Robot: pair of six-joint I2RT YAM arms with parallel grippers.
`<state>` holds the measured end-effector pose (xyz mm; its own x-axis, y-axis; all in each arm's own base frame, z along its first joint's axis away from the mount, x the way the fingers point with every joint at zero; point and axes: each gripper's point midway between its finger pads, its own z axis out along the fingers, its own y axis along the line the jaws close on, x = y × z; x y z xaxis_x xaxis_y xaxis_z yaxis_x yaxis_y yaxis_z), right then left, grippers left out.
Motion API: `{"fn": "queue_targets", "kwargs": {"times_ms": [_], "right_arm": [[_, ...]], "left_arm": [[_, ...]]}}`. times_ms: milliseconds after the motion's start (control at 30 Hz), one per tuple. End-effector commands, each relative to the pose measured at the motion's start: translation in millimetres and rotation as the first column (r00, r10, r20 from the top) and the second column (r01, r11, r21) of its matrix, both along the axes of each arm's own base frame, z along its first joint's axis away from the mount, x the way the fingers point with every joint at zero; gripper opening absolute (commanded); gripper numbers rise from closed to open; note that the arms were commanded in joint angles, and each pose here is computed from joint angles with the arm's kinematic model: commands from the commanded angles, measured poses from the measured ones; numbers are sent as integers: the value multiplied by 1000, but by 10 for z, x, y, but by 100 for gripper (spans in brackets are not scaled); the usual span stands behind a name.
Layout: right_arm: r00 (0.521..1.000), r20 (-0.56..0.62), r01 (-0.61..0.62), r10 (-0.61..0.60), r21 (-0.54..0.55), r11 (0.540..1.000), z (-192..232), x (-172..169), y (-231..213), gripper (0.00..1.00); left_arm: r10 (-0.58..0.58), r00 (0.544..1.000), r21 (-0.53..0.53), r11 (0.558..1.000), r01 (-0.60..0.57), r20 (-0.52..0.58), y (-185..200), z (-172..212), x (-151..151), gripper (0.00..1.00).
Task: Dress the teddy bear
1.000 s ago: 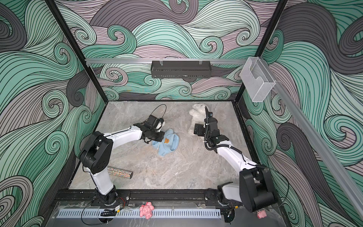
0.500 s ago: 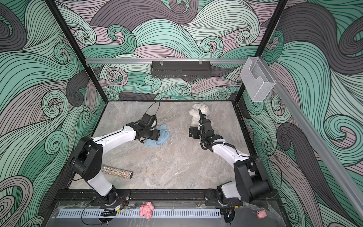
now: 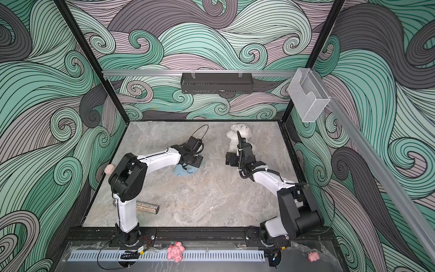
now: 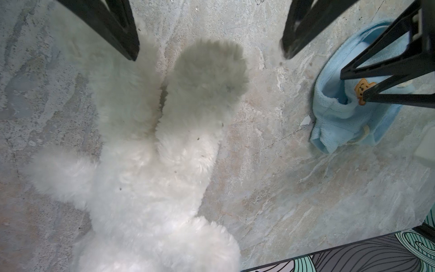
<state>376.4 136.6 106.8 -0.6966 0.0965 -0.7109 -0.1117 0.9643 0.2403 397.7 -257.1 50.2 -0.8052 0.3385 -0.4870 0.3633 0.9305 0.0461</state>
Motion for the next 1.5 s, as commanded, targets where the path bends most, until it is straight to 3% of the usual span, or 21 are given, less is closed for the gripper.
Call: {"fn": "queue_targets", "kwargs": {"times_ms": [0,67,200,233,333,467,667,800,967,1133,1267,1400,1467], "right_arm": [[1000,19,-4,3,34,999,86,-18,38,95],[1000,18,-11,10,36,999,84,-35,59,95],[998,19,-53,52,42,998,67,-95,196,93],[997,23,-77,76,50,996,52,-126,268,92],[987,56,-156,151,107,982,26,-218,574,90],[955,95,-295,283,155,943,-16,-343,1129,86],[911,101,-411,399,206,888,-235,-393,1715,73],[895,108,-446,434,252,859,-268,-369,1931,70],[902,98,-432,420,236,871,-374,-304,1993,65],[919,88,-395,385,191,899,-483,-131,1997,49],[921,51,-389,387,215,896,-559,-43,2081,24],[924,25,-374,382,269,888,-480,-72,2104,9],[925,-5,-360,381,315,878,-428,-114,2134,2]], "left_arm": [[23,999,69,997,-26,36,58,13,115,47],[25,999,72,997,-28,38,58,-4,128,37],[36,999,45,998,-38,39,63,45,115,4],[38,999,18,999,-39,35,58,67,99,0],[46,999,-122,991,-47,-3,35,184,27,0],[40,998,-311,949,-54,-51,3,364,-73,0],[50,996,-350,934,-73,-75,97,438,-170,0],[52,996,-351,933,-77,-79,119,433,-186,0],[44,996,-358,931,-71,-82,102,438,-191,0],[41,996,-361,930,-69,-83,103,437,-207,0],[43,996,-357,932,-67,-75,133,450,-231,0],[61,997,-312,948,-69,-37,263,409,-247,1],[75,997,-279,957,-77,-18,349,378,-263,17]]}}
